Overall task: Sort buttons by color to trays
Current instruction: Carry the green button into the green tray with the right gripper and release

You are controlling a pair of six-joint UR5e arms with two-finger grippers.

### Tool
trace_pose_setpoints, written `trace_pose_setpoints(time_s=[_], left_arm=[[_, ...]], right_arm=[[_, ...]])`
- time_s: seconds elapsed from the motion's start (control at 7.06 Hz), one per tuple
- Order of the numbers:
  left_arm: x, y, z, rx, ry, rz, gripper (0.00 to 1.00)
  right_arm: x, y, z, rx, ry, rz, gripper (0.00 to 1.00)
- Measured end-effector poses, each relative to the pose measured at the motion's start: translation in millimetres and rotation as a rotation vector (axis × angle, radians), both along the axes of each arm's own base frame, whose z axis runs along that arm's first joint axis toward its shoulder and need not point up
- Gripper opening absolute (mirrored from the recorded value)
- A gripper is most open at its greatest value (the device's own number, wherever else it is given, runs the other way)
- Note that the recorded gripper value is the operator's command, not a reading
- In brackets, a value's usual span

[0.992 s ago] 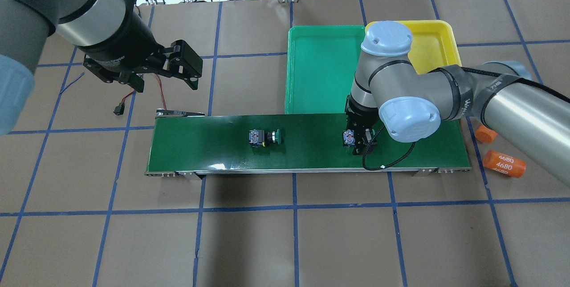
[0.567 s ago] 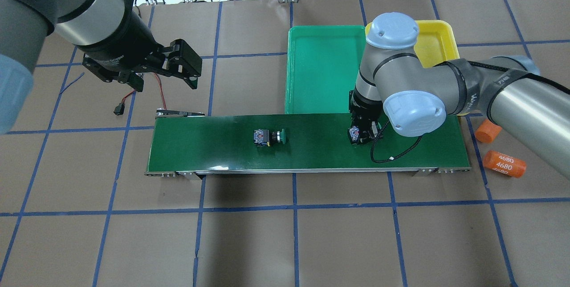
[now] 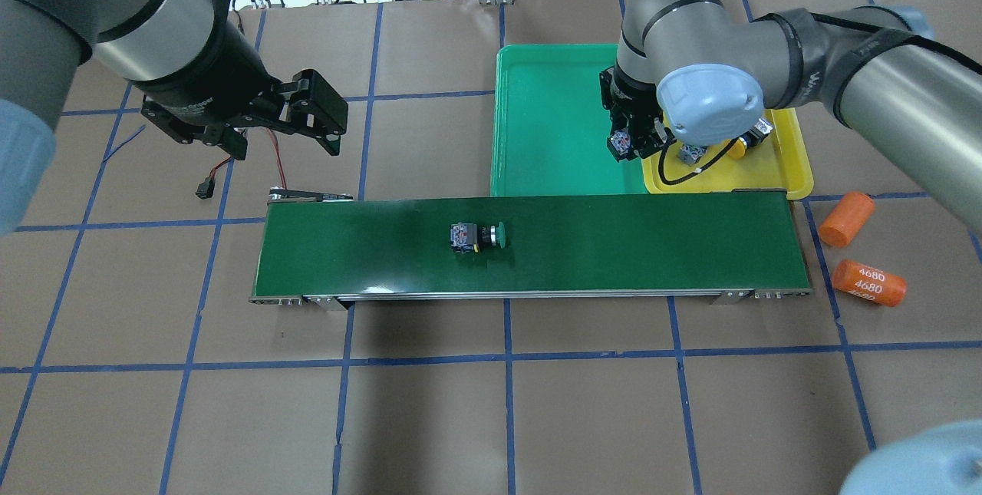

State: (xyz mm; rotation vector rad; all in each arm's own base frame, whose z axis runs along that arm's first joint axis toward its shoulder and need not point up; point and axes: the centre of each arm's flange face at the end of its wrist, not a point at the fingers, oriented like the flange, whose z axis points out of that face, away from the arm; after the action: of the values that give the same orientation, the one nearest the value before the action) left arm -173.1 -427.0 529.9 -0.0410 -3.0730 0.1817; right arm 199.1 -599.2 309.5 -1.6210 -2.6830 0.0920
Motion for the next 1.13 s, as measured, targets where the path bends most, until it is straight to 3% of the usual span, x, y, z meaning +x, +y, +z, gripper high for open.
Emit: trace_pose_setpoints(time_s=[0.28, 0.71, 0.85, 0.99, 1.13], left_arm=[[0.0, 0.6, 0.2, 0.0, 0.0, 0.0, 1.0], [0.1, 0.9, 0.4, -0.001, 0.0, 0.0, 1.0], [0.1, 0.9, 0.4, -0.001, 0.0, 0.0, 1.0], [0.0, 0.6, 0.7, -0.002, 0.001, 0.0, 1.0], [-0.1, 0.2, 0.8, -0.002, 0.001, 0.0, 1.0]], right_arm=[[5.5, -44.8, -28.7, -0.029, 0.004, 0.107, 0.0], [29.3, -57.8, -87.2, -0.002, 0.003, 0.357, 0.0], [35.1, -58.0, -98.6, 0.007, 0.005, 0.418, 0.49], [37.9, -58.2, -103.9, 0.009, 0.008, 0.477, 0.87], [37.1, -59.1, -102.8, 0.006, 0.012, 0.521, 1.0]])
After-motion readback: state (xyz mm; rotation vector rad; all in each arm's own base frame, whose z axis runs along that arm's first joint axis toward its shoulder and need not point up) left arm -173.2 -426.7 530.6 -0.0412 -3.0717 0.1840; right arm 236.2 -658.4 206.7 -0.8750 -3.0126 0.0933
